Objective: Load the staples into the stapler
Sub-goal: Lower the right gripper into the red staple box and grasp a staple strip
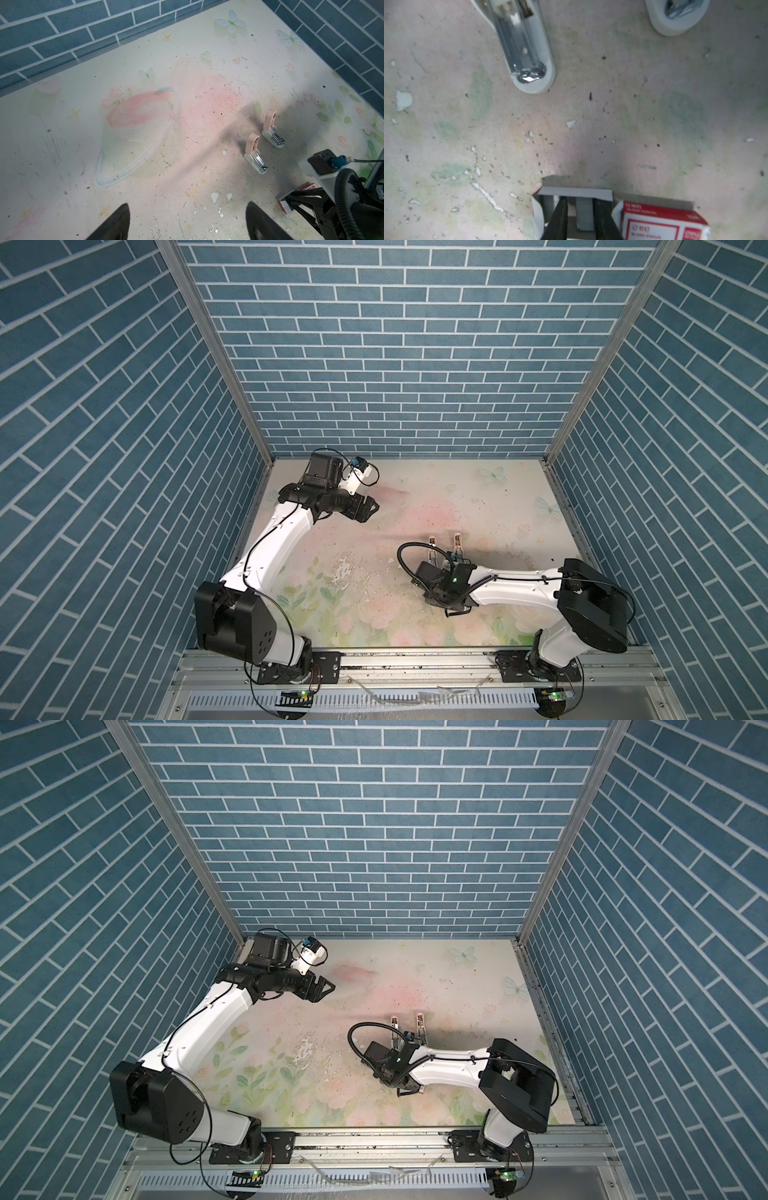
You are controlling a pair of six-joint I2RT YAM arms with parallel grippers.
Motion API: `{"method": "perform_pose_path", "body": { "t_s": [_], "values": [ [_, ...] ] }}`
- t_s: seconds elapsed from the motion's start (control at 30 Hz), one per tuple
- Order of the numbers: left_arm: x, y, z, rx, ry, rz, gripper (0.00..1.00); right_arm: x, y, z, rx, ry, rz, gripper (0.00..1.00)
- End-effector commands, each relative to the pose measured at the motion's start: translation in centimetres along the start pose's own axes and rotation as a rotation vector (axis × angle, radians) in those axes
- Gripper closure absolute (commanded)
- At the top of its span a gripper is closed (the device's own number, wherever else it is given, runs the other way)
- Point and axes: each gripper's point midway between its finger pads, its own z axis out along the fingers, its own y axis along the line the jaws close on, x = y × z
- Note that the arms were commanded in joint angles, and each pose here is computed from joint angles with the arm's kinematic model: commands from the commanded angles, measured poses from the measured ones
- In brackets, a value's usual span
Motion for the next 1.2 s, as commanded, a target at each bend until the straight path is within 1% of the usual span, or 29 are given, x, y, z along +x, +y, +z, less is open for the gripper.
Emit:
{"method": "perform_pose_path", "body": {
  "t_s": [0.0, 0.97, 1.17],
  "values": [
    [0.3, -0.5, 0.1, 0.017, -0.002, -0.005, 0.12, -0.4, -0.4, -0.4, 0.053, -0.026, 0.01, 0.75],
    [0.2, -0.9, 0.0, 0.024, -0.009, -0.001, 0.12, 0.8, -1.7, 1.5, 0.085, -0.002, 0.001, 0.77],
    [0.3, -0.9, 0.0, 0.023, -0.007, 0.0, 0.12, 0.6, -1.6, 1.5, 0.086, -0.009, -0.019, 0.8]
  ]
}}
